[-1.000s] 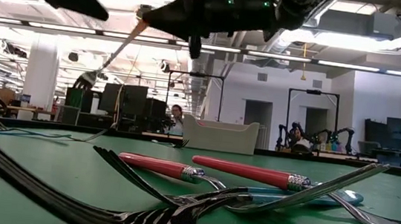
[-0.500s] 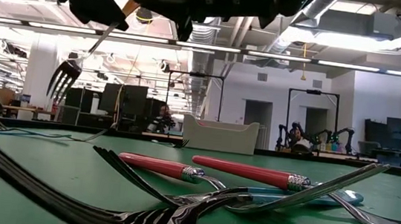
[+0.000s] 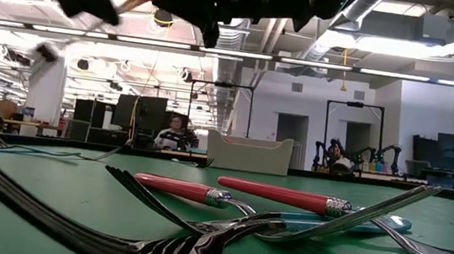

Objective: Sort silverware by color (type)
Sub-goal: Put the orange fork into the black bin, then put the blue fork into the transparent bin

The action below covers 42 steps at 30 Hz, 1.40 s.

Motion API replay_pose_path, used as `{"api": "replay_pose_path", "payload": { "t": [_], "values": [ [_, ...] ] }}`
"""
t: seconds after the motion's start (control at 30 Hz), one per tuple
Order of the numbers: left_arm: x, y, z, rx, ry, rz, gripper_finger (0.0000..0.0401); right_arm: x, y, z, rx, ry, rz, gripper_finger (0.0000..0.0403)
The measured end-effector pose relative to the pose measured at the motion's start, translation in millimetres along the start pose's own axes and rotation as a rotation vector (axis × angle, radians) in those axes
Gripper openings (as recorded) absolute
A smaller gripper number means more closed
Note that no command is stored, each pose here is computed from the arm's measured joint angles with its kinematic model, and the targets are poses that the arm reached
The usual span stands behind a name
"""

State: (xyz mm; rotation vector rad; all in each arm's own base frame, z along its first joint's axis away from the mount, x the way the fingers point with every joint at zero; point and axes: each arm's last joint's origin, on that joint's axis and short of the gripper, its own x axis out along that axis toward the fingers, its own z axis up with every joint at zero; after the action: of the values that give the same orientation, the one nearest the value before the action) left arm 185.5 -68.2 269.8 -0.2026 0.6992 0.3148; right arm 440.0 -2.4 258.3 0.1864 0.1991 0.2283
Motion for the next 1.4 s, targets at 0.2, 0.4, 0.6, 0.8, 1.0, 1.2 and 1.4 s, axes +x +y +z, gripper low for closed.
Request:
{"api": "replay_pose_path", "payload": {
  "t": [0.2, 0.4, 0.6, 0.8, 1.0, 1.2, 1.4],
  "values": [
    [-43, -2, -9, -0.275, 0.138, 0.117, 0.0001, -3, -13, -2, 0.09, 0.028, -0.071, 0.0167],
    [-65, -21, -46, -0.423, 0.249, 0.099, 0.0, -4, -18, -5, 0.07, 0.052, -0.133, 0.0188],
    [-76, -46, -77, -0.42, 0.201, 0.083, 0.0, -5, -20, -5, 0.048, 0.053, -0.142, 0.0188],
    [-79, -60, -107, -0.408, 0.217, 0.157, 0.0001, -7, -26, -7, 0.067, 0.081, -0.16, 0.0188],
    [-76, -66, -120, -0.416, 0.305, 0.231, 0.0027, -6, -23, -10, 0.093, 0.111, -0.158, 0.0188],
    [-74, -56, -109, -0.442, 0.301, 0.27, 0.0094, -6, -17, -21, 0.111, 0.211, -0.161, 0.0188],
    [-69, -41, -86, -0.342, 0.226, 0.258, 0.0148, -10, -18, -32, 0.102, 0.33, -0.191, 0.0188]
  ]
}}
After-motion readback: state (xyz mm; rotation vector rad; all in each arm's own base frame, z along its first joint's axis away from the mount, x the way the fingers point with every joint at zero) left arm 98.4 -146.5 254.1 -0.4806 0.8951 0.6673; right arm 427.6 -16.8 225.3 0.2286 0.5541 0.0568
